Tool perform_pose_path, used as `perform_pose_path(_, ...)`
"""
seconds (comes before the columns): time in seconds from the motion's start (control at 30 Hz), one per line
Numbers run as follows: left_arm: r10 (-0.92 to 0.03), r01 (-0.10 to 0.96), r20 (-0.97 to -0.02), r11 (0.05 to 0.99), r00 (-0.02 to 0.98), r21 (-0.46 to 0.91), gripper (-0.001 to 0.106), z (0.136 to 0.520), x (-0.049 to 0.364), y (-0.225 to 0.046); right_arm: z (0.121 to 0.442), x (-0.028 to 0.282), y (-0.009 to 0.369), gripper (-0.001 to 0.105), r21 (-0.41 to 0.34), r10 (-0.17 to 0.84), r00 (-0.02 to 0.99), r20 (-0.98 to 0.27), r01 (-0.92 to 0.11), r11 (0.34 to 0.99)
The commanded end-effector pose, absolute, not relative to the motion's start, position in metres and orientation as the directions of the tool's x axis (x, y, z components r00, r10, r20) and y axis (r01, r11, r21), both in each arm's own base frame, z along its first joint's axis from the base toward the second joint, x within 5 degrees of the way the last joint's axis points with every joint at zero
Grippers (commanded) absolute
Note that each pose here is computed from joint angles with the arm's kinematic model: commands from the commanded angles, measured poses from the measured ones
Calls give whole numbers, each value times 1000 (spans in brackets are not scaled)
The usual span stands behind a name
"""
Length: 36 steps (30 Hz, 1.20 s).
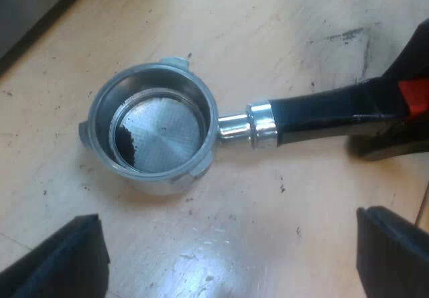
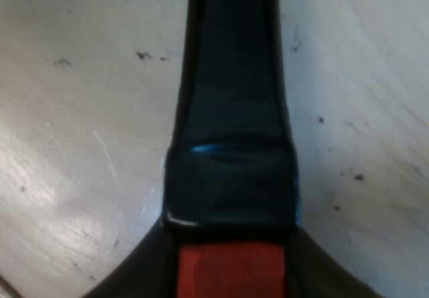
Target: Grind coffee beans and then tamp
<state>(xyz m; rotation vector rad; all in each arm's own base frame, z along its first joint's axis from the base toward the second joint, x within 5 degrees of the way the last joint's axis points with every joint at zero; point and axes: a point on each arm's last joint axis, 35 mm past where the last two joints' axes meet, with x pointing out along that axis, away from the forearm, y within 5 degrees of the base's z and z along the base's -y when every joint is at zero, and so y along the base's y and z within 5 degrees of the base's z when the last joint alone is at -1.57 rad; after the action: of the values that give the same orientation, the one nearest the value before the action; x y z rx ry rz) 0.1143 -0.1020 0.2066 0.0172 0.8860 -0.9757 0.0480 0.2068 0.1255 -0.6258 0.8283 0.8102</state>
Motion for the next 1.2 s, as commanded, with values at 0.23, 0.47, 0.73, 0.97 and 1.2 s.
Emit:
perform_pose_path(0.23, -716, 729, -649, 585, 257, -356, 78, 209, 115, -103, 123, 47, 203, 59, -155, 336, 396, -855, -811, 564)
perform_pose_path(0.47, -708, 726, -646, 599, 284, -337, 78, 211, 115, -102, 135, 47, 202, 69, -200, 241, 380, -893, -814, 545)
perform_pose_path(0.73, -718, 730, -629, 595, 297, -335, 78, 220, 112, -100, 162, 47, 202, 81, -239, 150, 364, -919, -818, 523)
perform_pose_path(0.97, -734, 740, -600, 588, 319, -326, 78, 245, 105, -95, 201, 48, 204, 85, -225, 264, 426, -865, -800, 556)
perform_pose_path(1.2, -725, 730, -575, 616, 379, -296, 78, 270, 100, -89, 239, 50, 207, 85, -231, 411, 487, -771, -814, 533)
